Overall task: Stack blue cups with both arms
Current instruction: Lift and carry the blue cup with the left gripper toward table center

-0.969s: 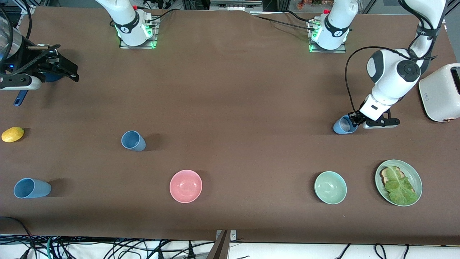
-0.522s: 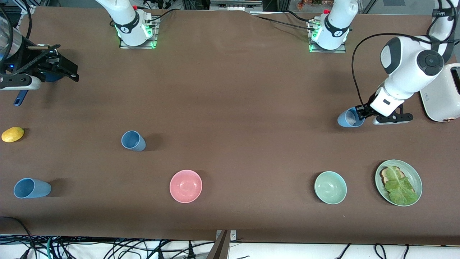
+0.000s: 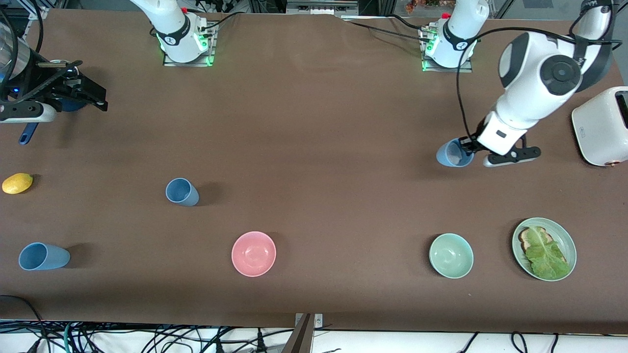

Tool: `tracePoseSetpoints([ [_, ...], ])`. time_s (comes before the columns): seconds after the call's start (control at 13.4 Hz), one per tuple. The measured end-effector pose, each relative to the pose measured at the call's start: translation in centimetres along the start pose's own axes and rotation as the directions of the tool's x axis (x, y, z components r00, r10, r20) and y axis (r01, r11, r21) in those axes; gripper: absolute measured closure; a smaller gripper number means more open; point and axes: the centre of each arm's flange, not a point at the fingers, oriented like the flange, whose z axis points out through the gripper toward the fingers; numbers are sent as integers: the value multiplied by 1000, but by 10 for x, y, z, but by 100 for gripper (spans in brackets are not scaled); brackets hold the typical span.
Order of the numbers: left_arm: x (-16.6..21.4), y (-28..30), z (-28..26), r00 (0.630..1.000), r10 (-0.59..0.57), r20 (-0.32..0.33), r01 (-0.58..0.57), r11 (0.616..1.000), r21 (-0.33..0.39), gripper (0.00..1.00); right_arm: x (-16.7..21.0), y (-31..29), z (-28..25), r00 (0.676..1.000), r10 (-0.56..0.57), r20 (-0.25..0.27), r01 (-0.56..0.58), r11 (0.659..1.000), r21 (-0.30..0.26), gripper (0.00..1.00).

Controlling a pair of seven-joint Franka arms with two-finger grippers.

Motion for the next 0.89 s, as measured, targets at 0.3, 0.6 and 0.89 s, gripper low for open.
tracePoseSetpoints([
  [0.3,-36,78,-13,996,-90,-15,90,996,-5,94,0,0,0,1000,0,0,0,1000,0,0],
  [0.6,-74,133,-17,986,-163,-19,163,987,-11,94,0,0,0,1000,1,0,-1,1000,0,0],
  [0.89,-107,181,-3,976,-218,-5,218,976,-10,94,0,1,0,1000,1,0,-1,1000,0,0],
])
